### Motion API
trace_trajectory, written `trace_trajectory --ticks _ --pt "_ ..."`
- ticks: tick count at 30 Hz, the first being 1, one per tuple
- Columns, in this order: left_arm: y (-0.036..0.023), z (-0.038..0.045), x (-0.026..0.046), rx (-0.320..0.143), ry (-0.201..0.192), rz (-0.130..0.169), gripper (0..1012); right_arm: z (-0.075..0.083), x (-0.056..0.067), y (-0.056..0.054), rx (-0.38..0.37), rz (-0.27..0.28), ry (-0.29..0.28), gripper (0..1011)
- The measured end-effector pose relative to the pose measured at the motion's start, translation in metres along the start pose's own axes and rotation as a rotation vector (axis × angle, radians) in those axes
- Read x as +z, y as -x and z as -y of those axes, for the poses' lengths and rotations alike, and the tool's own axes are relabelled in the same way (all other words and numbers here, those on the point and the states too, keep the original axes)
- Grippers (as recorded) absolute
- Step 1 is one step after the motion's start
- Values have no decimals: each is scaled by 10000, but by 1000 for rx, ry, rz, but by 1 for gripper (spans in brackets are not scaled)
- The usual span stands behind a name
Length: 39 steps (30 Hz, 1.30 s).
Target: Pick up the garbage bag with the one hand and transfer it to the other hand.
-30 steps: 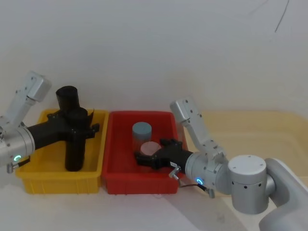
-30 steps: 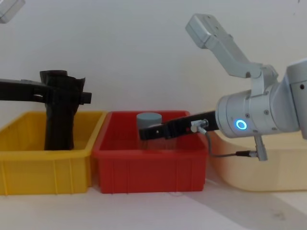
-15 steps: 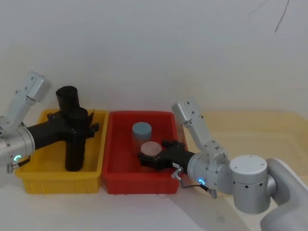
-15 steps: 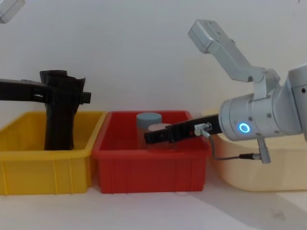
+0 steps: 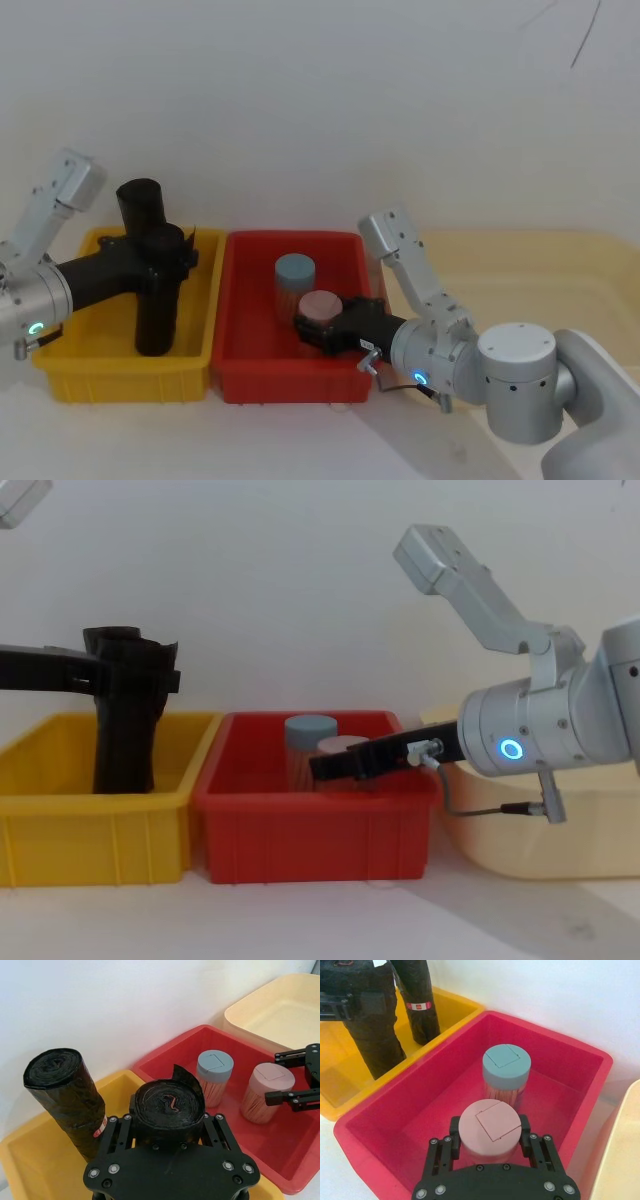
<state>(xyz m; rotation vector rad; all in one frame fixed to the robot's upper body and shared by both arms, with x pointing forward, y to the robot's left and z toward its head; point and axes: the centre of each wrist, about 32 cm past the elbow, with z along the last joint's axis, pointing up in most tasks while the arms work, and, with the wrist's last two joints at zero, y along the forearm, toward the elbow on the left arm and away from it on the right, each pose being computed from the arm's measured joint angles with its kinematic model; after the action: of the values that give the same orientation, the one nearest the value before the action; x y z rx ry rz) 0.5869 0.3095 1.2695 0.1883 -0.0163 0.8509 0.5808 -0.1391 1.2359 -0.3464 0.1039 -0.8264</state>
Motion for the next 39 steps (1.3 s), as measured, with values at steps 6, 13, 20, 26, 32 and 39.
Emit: trace_trajectory --ticks 6,13,20,26,32,39 --pt "0 0 0 0 0 0 522 0 -1 -5 0 0 1 650" --pt "0 0 1 0 0 0 522 3 2 -8 0 0 0 650" --pt "27 17 57 10 7 23 522 56 70 -19 -2 8 -39 651" --pt "51 48 183 9 43 55 522 162 188 -52 -15 19 -105 650" --pt "70 114 398 -11 108 95 522 321 327 -110 -53 35 -184 650" --pt "84 252 685 -63 193 138 521 527 459 -199 -125 57 -258 651"
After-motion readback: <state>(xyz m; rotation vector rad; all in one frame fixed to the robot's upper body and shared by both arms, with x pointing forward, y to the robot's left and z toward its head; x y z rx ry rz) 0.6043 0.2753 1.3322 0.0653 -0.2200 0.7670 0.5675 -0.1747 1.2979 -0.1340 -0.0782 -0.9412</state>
